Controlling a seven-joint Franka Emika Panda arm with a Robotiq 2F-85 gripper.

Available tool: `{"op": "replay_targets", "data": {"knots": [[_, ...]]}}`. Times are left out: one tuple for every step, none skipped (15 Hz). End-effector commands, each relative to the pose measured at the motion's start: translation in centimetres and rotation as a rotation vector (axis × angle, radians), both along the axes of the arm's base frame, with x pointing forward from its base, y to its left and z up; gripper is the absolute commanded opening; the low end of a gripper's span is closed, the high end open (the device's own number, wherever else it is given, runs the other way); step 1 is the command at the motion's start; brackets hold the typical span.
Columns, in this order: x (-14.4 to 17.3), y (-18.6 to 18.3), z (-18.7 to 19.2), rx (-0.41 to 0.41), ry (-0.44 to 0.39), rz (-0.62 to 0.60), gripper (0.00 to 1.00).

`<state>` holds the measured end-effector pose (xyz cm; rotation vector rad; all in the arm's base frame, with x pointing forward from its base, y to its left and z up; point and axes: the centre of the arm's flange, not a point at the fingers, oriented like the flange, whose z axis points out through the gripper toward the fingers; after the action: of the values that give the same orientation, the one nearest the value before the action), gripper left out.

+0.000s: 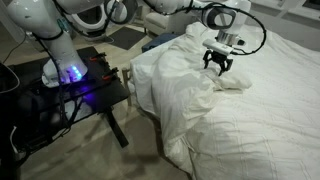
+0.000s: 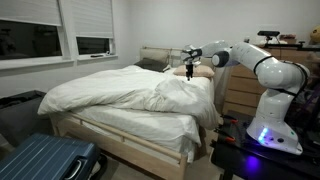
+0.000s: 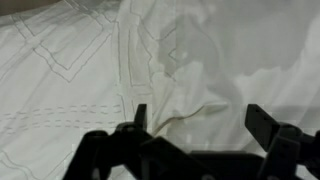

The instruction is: Uncover the right corner of the bed

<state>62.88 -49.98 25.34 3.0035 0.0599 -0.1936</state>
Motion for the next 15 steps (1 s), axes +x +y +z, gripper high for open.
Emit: {"op": "replay_targets", "data": {"knots": [[1.9, -2.6, -0.2, 0.024, 0.018, 0.043, 1.00], [2.1, -3.0, -0.5, 0.046, 0.033, 0.044, 1.00], [2.2, -3.6, -1.1, 0.066, 0.054, 0.063, 1.00], [2.4, -4.3, -2.1, 0.074, 0.082, 0.082, 1.00], [2.4, -4.5, -3.0, 0.077, 0.099, 0.091, 1.00], [2.5, -4.6, -4.2, 0.073, 0.109, 0.095, 1.00], [2.6, -4.8, -5.0, 0.070, 0.108, 0.101, 1.00], [2.6, -4.7, -6.0, 0.064, 0.105, 0.108, 1.00], [2.8, -4.6, -7.1, 0.064, 0.106, 0.119, 1.00], [3.1, -4.4, -8.3, 0.067, 0.102, 0.127, 1.00], [3.2, -4.2, -9.2, 0.071, 0.105, 0.134, 1.00], [3.6, -3.7, -10.1, 0.076, 0.103, 0.135, 1.00], [3.9, -3.3, -10.7, 0.082, 0.099, 0.129, 1.00], [4.1, -3.0, -11.3, 0.089, 0.098, 0.120, 0.75], [4.4, -2.9, -11.6, 0.097, 0.095, 0.112, 0.72]]}}
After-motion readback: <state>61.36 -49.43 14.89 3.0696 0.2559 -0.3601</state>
